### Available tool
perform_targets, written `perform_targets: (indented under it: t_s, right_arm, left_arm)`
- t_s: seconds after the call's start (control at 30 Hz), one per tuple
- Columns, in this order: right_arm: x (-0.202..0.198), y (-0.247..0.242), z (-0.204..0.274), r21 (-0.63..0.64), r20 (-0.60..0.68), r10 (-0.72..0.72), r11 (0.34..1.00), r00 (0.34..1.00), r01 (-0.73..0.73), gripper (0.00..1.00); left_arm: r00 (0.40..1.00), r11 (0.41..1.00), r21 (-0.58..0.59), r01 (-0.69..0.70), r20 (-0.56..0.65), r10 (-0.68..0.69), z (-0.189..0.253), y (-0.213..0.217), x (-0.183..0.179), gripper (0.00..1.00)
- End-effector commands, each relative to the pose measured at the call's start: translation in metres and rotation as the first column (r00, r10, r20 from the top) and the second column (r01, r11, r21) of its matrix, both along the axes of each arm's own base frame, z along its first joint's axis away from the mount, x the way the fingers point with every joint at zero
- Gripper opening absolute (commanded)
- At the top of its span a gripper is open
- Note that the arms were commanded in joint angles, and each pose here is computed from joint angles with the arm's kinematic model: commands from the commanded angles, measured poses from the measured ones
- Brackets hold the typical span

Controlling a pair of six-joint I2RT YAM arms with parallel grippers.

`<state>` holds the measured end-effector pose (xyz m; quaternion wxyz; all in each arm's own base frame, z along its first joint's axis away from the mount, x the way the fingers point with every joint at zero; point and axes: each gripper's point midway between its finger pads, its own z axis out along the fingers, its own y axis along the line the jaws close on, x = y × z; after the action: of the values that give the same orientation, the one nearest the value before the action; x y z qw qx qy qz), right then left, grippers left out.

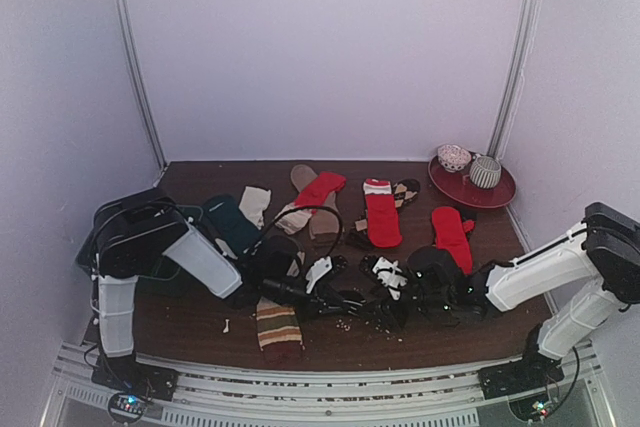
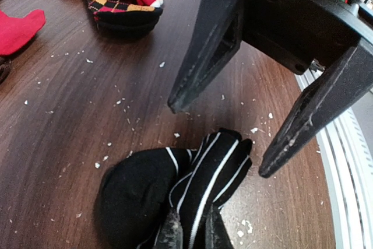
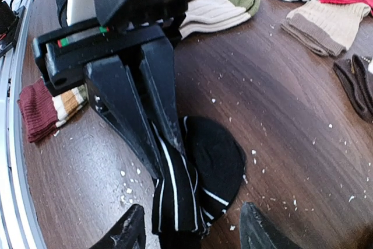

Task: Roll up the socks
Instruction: Roll a pair of socks at the center of the board.

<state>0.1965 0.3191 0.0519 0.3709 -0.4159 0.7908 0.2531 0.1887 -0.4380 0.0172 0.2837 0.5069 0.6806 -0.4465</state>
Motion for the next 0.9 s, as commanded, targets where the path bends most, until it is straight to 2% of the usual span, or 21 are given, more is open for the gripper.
perform_targets:
  t_s: [0.0, 0.33, 0.6, 0.87]
  right_arm:
    - [0.008, 0.012, 0.013, 0.043, 0.052, 0.013, 0.999, 0.999, -0.015, 0.55]
    - [0.001, 0.02, -0.014, 0.012, -0.033, 0.049, 0.999, 0.998, -0.048, 0.46]
    - [0.004, 0.019, -0.031, -0.007, -0.131, 0.004, 1.0, 0.991, -0.005, 0.16]
    - [0.004, 0.004, -0.041, 0.029, -0.34, -0.077, 0.995, 0.937, 0.092, 0.02]
  left_arm:
    - [0.961, 0.893, 0.449, 0.018, -0.256, 0.109, -0.121, 0.081, -0.05, 0.0]
    - [0.959, 0.893, 0.449, 0.031, -0.265, 0.1, -0.122, 0.081, -0.052, 0.0]
    - [0.96, 0.895, 0.445, 0.038, -0.266, 0.092, -0.122, 0.08, -0.053, 0.0]
    - [0.972, 0.899, 0.437, -0.003, -0.21, 0.106, -0.116, 0.074, -0.04, 0.0]
